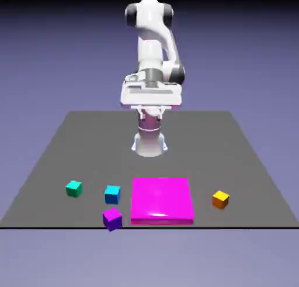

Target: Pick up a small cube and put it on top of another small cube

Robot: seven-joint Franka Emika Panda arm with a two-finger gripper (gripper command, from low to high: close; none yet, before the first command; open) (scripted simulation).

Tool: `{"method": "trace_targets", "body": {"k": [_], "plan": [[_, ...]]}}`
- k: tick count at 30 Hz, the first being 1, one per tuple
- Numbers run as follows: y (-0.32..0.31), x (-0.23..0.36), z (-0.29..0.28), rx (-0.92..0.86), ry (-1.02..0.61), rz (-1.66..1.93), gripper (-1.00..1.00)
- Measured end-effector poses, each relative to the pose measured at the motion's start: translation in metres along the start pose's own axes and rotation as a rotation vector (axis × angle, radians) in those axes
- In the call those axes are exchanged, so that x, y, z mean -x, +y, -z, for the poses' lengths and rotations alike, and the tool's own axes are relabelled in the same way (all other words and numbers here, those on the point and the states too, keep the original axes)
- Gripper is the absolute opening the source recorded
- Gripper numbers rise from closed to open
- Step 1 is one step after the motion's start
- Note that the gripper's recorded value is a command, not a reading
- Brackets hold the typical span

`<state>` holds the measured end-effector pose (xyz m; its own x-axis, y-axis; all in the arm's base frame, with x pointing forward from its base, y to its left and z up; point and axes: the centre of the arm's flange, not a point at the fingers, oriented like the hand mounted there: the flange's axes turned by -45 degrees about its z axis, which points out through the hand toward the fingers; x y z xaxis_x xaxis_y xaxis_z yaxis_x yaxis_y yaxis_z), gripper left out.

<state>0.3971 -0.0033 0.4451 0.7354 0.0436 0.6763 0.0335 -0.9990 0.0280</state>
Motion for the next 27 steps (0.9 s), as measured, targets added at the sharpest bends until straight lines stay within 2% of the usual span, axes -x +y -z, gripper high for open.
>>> {"method": "trace_targets", "body": {"k": [9, 19, 26, 27], "plan": [[0.062, 0.051, -0.105, 0.02, -0.4, -0.073, 0.0], [0.134, 0.152, -0.193, 0.024, -0.839, -0.163, 0.0], [0.137, 0.208, -0.242, 0.024, -0.872, -0.171, 0.0], [0.137, 0.213, -0.245, 0.024, -0.872, -0.171, -1.0]]}}
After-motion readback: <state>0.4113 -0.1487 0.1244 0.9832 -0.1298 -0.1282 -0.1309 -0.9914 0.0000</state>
